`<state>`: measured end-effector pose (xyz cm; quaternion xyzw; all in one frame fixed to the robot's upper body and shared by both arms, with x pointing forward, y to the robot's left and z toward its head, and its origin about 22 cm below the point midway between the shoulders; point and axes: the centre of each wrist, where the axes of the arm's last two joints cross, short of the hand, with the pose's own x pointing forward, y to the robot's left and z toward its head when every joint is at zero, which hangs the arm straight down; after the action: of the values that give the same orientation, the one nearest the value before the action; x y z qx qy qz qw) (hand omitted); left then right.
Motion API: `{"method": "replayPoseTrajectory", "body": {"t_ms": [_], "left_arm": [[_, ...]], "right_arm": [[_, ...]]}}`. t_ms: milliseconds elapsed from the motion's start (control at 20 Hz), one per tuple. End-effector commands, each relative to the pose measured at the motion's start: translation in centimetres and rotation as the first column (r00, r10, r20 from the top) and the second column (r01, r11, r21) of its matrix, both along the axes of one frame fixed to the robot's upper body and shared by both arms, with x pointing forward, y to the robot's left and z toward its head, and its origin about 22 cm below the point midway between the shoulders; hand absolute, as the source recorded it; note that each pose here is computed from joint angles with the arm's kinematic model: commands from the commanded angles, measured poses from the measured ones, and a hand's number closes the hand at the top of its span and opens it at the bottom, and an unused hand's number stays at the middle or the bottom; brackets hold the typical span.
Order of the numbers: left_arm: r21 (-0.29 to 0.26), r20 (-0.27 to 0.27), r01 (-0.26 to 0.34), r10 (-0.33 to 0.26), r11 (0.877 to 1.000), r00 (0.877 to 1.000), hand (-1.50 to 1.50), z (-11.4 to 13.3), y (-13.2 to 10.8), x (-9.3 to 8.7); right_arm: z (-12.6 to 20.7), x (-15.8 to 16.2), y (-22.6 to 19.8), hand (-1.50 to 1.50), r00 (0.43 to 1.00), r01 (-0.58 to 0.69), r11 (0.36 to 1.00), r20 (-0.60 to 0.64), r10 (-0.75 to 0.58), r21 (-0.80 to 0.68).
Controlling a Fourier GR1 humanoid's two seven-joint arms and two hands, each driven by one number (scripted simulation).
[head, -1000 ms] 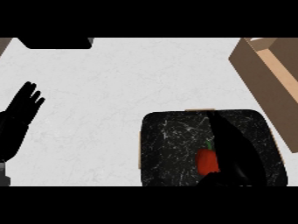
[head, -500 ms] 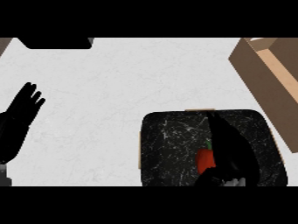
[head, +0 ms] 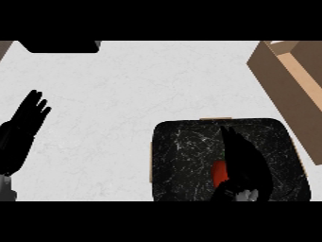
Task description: Pick the bell pepper from the tray and place it in the cardboard box
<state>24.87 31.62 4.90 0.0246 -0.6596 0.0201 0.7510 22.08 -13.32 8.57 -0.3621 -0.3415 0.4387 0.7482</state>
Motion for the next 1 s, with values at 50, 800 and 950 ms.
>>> {"method": "replayPoseTrajectory", "body": {"t_ms": [50, 800, 950], "left_arm": [[0.015, 0.004, -0.006, 0.006, 1.000, 1.000, 0.00, 0.1, -0.7, -0.6], [-0.003, 0.006, -0.013, 0.013, 1.000, 1.000, 0.00, -1.1, -2.0, -0.1], [-0.006, 0.016, -0.012, 0.012, 1.000, 1.000, 0.00, 0.4, 0.4, -0.2]], "right_arm": [[-0.5, 0.3, 0.6, -1.50, 0.990, 0.105, 0.991, -0.085, -0.113, -0.087], [-3.7, 0.0, -1.2, 1.50, 0.999, 0.046, 0.996, -0.015, -0.048, -0.081], [-2.3, 1.6, -1.8, 1.50, 1.000, 0.026, 0.996, 0.000, -0.026, -0.083]]}}
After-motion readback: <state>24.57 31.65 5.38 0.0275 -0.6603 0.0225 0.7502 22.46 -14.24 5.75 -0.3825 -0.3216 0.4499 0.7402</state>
